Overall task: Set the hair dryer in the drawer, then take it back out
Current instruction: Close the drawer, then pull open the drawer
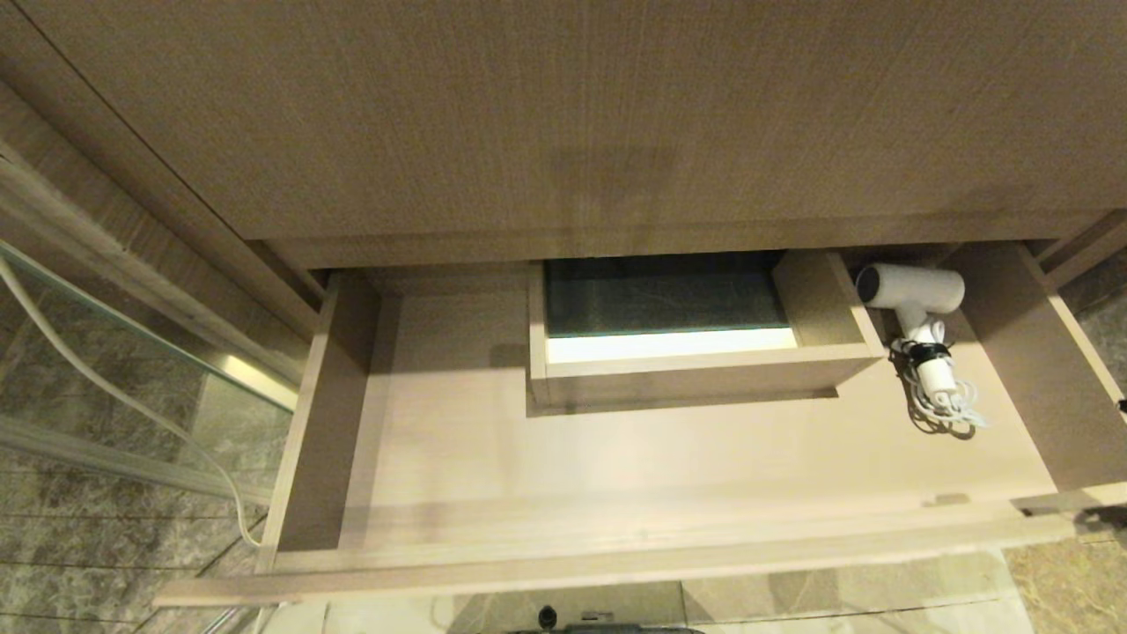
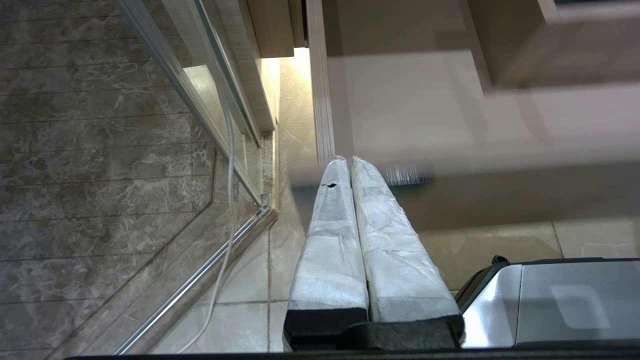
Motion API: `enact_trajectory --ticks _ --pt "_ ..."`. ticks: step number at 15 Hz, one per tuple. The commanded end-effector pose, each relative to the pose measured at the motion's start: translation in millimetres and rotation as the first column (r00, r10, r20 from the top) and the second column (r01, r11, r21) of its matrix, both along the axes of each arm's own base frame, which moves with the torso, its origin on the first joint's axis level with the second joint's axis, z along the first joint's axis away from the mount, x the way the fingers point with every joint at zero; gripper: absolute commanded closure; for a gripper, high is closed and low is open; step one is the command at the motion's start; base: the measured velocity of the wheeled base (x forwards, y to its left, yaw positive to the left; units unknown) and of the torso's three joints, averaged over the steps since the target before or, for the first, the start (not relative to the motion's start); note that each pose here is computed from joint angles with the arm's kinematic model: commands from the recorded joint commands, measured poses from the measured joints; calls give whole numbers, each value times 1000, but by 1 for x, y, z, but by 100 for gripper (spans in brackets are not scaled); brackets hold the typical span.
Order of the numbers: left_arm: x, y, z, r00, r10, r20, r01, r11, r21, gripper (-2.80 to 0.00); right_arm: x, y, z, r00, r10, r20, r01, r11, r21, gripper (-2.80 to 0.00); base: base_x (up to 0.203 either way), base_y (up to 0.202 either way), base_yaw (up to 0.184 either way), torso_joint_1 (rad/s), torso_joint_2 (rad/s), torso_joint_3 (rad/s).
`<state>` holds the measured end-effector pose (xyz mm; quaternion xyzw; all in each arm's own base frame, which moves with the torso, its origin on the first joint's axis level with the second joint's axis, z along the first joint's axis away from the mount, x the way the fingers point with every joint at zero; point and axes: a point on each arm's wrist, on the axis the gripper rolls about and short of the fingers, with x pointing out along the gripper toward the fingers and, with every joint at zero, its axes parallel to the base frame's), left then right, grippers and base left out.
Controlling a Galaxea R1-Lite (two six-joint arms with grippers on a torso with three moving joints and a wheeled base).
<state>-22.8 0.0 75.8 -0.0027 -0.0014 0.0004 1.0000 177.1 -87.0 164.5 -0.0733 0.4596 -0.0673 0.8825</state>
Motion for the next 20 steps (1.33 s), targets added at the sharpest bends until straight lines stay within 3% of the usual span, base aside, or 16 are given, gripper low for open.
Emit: enact_trajectory --ticks 1,3,5,11,16,20 --pt "0 0 0 1000 -1 -1 1 1000 -1 0 32 1 8 988 -6 156 5 1000 7 0 0 0 0 0 0 0" --pt "0 0 0 1000 -1 0 1 1000 -1 0 68 1 19 963 -15 270 6 999 34 0 0 0 0 0 0 0" --pt "0 0 0 1000 0 0 0 1000 -1 0 83 0 30 949 -19 314 6 999 42 0 0 0 0 0 0 0" --pt "0 0 0 1000 1 0 -1 1000 -1 0 25 18 30 980 14 198 -20 999 26 0 0 0 0 0 0 0" --pt "0 0 0 1000 1 0 -1 1000 -1 0 -30 42 44 956 79 281 -74 997 -29 0 0 0 0 0 0 0" --pt "0 0 0 1000 -1 2 1 1000 -1 0 -94 66 42 910 115 399 -97 993 -64 0 0 0 0 0 0 0"
